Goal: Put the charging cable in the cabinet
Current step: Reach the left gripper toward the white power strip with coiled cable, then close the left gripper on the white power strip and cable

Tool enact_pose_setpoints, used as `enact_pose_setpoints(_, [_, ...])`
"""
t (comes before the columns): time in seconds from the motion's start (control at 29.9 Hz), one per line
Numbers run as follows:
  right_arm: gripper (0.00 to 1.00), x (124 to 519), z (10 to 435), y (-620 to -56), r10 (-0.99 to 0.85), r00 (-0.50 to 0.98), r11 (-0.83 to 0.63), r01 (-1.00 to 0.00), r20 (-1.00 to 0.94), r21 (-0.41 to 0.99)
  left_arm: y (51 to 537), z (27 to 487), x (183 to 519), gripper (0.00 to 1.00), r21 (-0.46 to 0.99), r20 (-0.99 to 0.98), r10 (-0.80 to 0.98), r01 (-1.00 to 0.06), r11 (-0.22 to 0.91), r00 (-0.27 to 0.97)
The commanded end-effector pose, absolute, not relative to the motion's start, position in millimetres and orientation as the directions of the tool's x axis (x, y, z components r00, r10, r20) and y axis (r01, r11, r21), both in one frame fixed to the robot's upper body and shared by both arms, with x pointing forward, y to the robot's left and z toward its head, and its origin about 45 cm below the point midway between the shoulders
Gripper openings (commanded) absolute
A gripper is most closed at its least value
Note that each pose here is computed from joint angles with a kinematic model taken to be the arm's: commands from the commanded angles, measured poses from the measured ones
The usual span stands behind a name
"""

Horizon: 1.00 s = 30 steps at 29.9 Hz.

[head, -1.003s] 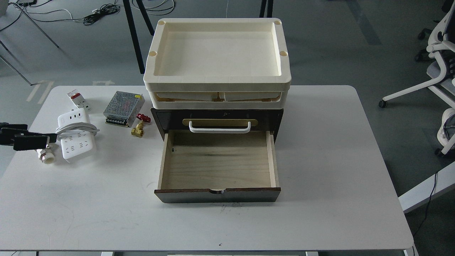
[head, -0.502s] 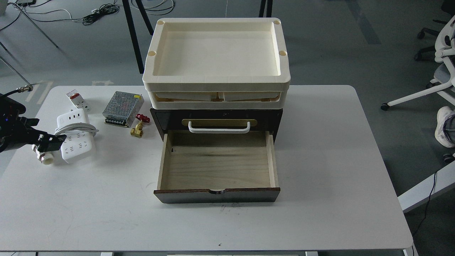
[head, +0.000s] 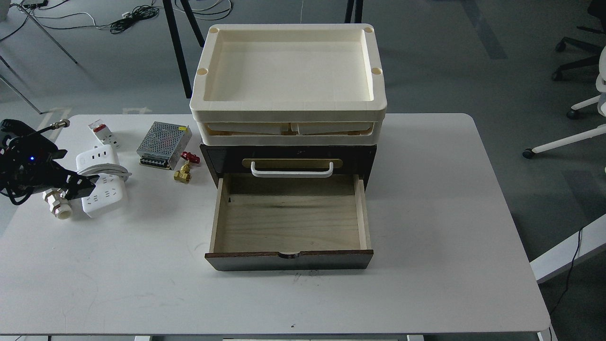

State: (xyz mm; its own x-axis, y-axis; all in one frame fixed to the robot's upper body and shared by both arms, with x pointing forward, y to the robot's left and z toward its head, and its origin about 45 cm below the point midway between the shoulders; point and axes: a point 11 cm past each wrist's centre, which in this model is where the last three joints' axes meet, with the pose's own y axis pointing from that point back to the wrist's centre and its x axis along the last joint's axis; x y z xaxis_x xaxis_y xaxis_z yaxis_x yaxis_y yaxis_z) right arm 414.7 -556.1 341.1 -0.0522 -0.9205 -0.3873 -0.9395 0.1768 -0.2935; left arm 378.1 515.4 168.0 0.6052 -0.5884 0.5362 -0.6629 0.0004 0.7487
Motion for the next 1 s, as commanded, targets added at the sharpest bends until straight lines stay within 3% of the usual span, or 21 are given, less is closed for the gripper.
enact_pose_setpoints(0.0, [0.99, 414.3, 340.5, -556.4, -0.920, -0.053, 0.178, -0.940, -0.388, -0.293, 510.6, 162.7, 380.3, 0.87, 0.752, 0.534, -0.589, -0.660, 0.002, 0.606])
enact_pose_setpoints(0.4, [0.99, 412.5, 337.7, -557.9, -0.920, -0.059, 0.181, -0.941, -0.387, -0.286, 505.2, 158.7, 386.4, 0.69, 0.758, 0.512, -0.612, -0.652, -0.009, 0.604])
enact_pose_setpoints(0.97, [0.99, 412.5, 338.0, -558.0, -0.920, -0.059, 0.181, -0.941, -0.388, -0.287, 511.7, 151.1, 382.8, 0.65, 0.766, 0.477, -0.633, -0.641, -0.041, 0.610])
